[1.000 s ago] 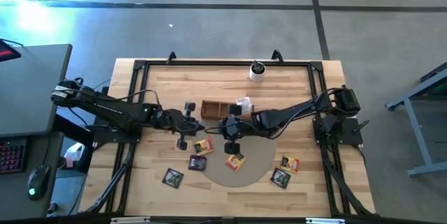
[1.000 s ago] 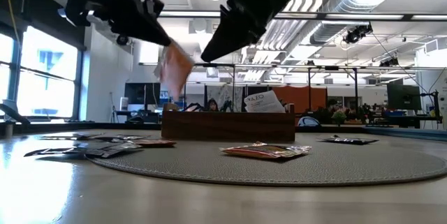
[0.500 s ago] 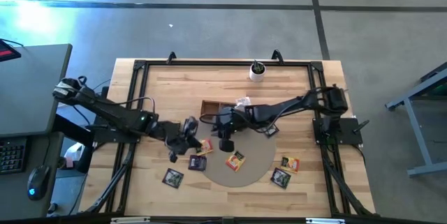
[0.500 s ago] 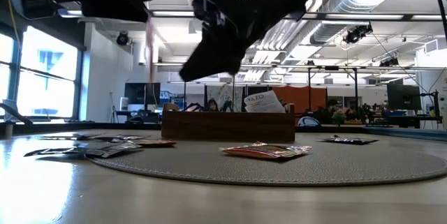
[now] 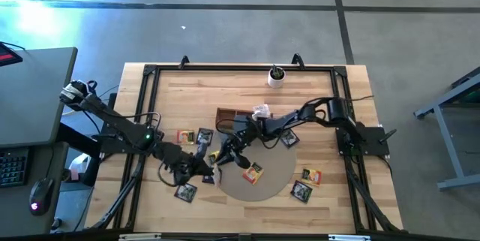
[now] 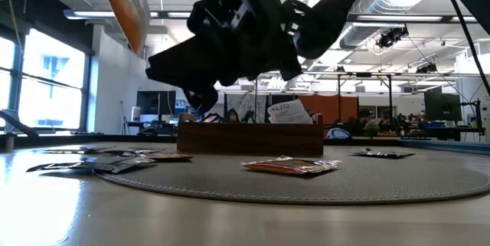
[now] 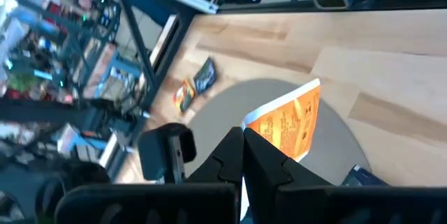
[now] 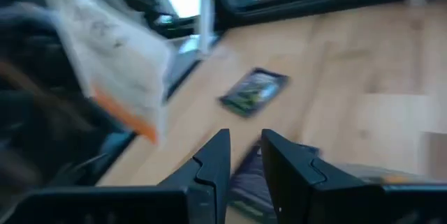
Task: Pick & Place Tea
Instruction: Put the white tea bag into the right section of the wooden organizer
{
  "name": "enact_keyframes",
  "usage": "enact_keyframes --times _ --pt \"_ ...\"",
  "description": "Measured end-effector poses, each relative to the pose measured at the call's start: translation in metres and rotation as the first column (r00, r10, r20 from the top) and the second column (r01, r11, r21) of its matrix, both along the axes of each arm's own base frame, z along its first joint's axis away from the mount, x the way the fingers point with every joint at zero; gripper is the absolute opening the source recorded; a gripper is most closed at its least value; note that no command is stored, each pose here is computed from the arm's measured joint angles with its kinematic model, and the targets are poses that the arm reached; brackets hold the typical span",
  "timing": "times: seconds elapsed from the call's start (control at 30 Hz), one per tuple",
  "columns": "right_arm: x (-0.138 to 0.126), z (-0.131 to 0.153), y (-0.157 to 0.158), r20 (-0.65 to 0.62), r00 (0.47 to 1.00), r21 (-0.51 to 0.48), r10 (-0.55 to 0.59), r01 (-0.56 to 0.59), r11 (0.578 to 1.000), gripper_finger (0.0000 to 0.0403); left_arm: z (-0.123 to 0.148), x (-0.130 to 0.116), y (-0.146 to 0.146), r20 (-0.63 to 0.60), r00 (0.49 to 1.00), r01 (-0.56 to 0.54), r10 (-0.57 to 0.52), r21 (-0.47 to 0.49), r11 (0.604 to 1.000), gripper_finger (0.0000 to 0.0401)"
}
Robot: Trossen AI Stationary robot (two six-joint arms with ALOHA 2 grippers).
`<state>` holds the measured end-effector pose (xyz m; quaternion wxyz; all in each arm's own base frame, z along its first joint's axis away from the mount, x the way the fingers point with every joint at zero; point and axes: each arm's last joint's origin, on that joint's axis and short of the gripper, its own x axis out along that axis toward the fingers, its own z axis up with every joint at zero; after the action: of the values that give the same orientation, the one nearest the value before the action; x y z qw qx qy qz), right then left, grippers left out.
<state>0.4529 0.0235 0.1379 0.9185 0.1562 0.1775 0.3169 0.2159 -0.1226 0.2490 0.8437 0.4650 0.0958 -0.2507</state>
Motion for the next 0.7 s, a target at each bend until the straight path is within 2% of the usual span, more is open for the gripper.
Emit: enact_keyframes --times 0.17,0.33,0.43,0.53,0.7 --pt "0.000 0.008 0.001 0.079 0.991 0.060 0.108 -0.113 0.992 0.0078 0.001 -0.005 -0.007 0.017 0.999 0.038 -0.039 0.032 0.999 0.0000" --pt "-0.002 0.013 0.004 0.107 0.966 0.111 0.237 -0.249 0.962 0.0078 0.005 -0.010 -0.010 0.049 0.999 0.017 -0.020 0.052 0.998 0.0000" --pt "-0.003 0.013 0.006 0.082 0.963 0.139 0.258 -0.268 0.953 0.0078 0.007 -0.010 -0.010 0.065 0.997 0.031 -0.034 0.049 0.998 0.0000" --pt "-0.003 0.013 0.006 0.056 0.963 0.170 0.262 -0.268 0.948 0.0085 0.011 -0.010 -0.012 0.103 0.990 0.088 -0.093 0.051 0.995 0.0000" --pt "-0.003 0.013 0.006 0.051 0.966 0.173 0.254 -0.259 0.950 0.0115 0.014 -0.009 -0.014 0.151 0.976 0.144 -0.154 0.076 0.987 0.0000"
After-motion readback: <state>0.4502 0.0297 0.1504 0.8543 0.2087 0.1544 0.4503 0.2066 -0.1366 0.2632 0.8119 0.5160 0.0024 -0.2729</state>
